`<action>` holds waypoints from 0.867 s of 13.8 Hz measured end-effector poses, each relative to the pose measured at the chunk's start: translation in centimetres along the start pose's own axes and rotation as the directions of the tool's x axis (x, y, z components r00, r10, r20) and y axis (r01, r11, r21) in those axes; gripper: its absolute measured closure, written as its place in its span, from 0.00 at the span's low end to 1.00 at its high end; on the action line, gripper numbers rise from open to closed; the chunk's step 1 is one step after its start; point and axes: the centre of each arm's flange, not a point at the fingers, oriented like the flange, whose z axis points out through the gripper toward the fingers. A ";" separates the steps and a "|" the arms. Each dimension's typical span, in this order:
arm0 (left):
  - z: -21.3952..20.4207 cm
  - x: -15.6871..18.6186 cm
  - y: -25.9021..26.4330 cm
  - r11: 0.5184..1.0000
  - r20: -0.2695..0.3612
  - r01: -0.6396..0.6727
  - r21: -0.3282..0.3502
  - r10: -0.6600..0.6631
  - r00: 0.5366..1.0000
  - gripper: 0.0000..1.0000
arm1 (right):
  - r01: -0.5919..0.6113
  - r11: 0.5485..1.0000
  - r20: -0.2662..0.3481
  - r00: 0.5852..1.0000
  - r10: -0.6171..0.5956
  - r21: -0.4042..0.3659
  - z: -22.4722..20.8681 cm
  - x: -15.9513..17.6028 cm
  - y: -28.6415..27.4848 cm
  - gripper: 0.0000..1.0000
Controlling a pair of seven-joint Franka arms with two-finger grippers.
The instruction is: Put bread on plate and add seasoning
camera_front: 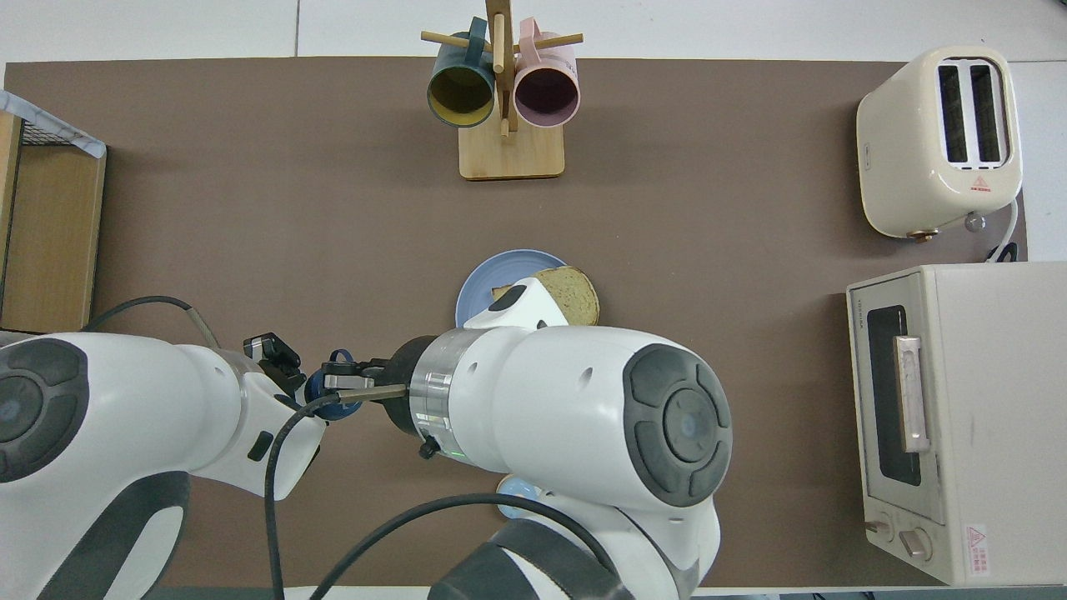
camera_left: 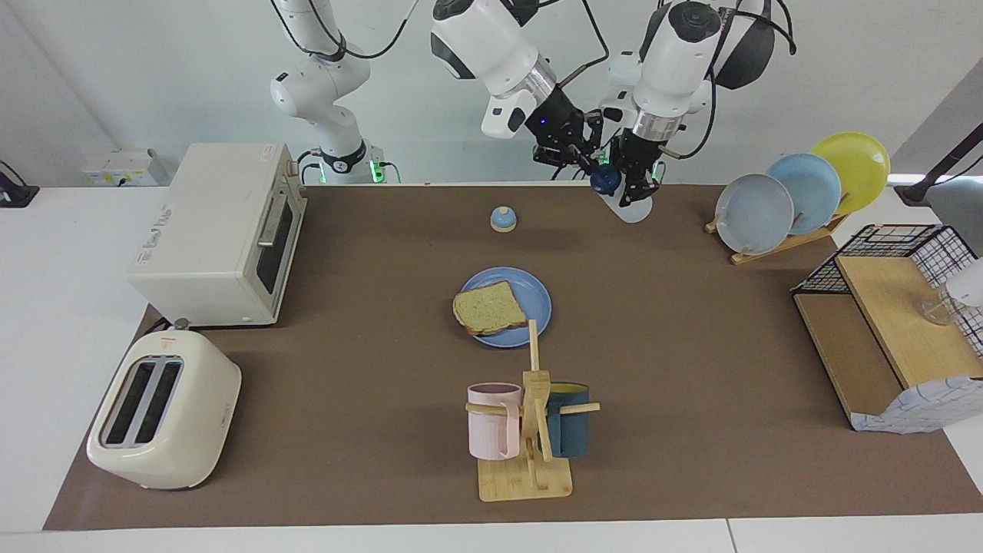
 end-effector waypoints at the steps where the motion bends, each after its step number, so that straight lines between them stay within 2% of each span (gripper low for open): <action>1: 0.0 0.0 0.0 1.000 -0.001 0.000 0.001 0.000 1.000 0.60 | -0.032 0.999 0.003 0.999 0.032 0.006 -0.1 0.1 0.1 0.90; 4: 0.0 0.0 0.0 1.000 -0.001 0.000 0.000 0.000 1.000 0.60 | -0.174 0.982 0.009 0.985 0.173 0.073 -1.7 1.9 0.4 0.95; 7: -0.1 0.3 0.3 1.000 -0.004 -0.006 0.000 0.006 1.000 0.60 | -0.196 0.977 0.013 0.981 0.196 0.080 -2.2 2.4 0.6 0.95; 8: -0.1 0.2 0.3 1.000 -0.004 -0.006 0.000 0.006 1.000 0.60 | -0.195 0.978 0.017 0.981 0.195 0.077 -2.0 2.2 0.6 0.89; 10: 0.0 0.2 0.3 1.000 -0.002 -0.004 -0.002 0.004 1.000 0.60 | -0.201 0.978 0.029 0.979 0.200 0.062 -1.8 2.1 1.0 0.65; 12: 0.0 0.2 0.3 1.000 -0.002 -0.004 -0.002 0.004 1.000 0.60 | -0.218 0.975 0.019 0.976 0.217 0.042 -2.2 2.9 2.5 0.45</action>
